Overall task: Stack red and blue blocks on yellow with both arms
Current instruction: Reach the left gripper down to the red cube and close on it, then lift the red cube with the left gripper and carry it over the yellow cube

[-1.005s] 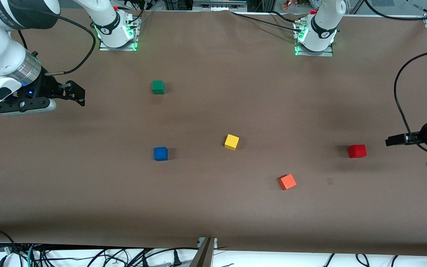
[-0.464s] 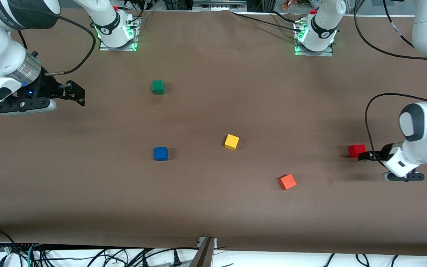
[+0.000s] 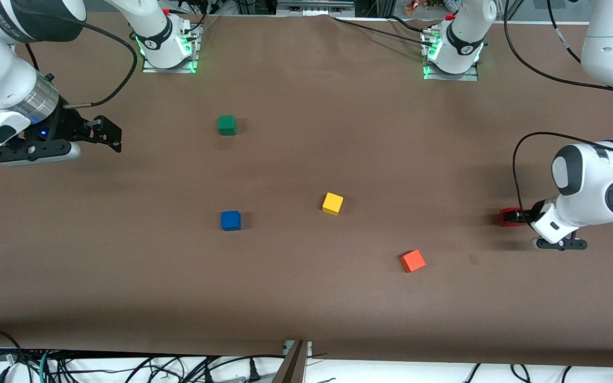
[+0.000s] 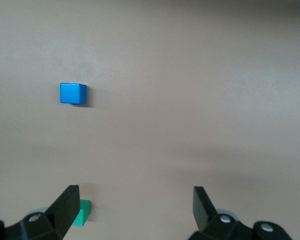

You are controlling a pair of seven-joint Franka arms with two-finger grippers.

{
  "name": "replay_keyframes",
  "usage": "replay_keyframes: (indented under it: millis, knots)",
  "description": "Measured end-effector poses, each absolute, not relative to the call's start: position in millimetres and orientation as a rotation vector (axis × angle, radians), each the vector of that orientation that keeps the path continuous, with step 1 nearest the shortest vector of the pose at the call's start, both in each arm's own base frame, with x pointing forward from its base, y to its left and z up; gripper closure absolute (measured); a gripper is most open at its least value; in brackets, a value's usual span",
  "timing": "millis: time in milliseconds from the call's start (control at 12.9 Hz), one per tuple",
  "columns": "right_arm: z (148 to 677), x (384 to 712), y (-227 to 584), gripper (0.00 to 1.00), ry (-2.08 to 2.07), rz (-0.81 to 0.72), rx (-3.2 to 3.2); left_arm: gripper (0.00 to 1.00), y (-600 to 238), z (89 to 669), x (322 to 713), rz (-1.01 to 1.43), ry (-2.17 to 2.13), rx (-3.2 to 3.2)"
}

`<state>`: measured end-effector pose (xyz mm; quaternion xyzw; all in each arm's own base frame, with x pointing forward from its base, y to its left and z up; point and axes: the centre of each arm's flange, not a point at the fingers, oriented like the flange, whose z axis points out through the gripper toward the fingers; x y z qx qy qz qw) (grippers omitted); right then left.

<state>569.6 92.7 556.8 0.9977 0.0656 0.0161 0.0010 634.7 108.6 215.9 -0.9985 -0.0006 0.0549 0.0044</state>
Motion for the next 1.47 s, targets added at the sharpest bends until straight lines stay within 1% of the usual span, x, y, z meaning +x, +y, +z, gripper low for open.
replay_keyframes:
  millis: [232, 387, 464, 619, 928, 1082, 1237, 1469]
  knots:
    - [556.5, 569.2, 92.5, 0.0, 0.206, 0.045, 3.132, 0.0, 112.5, 204.1, 619.7, 0.143, 0.012, -3.118]
    - [556.4, 569.1, 92.5, 0.0, 0.206, 0.044, 3.132, 0.26, 117.9, 202.3, 612.0, 0.148, 0.027, -3.118]
    - [556.3, 569.1, 92.4, 0.0, 0.206, 0.043, 3.132, 0.45, 117.4, 203.2, 608.6, 0.153, 0.029, -3.118]
    - [556.3, 569.0, 92.3, 0.0, 0.206, 0.042, 3.132, 0.44, 111.8, 214.6, 612.8, 0.126, 0.043, -3.12]
    - [556.3, 569.1, 92.0, 0.0, 0.205, 0.042, 3.132, 0.44, 18.1, 330.7, 662.1, 0.103, 0.117, -3.151]
    - [556.3, 569.1, 91.8, 0.0, 0.205, 0.042, 3.132, 0.44, -54.3, 381.7, 672.4, 0.092, 0.124, -3.15]
    - [556.2, 569.1, 91.6, 0.0, 0.205, 0.041, 3.132, 0.44, -152.2, 396.8, 661.4, 0.084, 0.1, -3.146]
    - [556.2, 569.1, 91.5, 0.0, 0.205, 0.04, 3.132, 0.44, -306.5, 383.8, 618.7, 0.097, 0.001, -3.145]
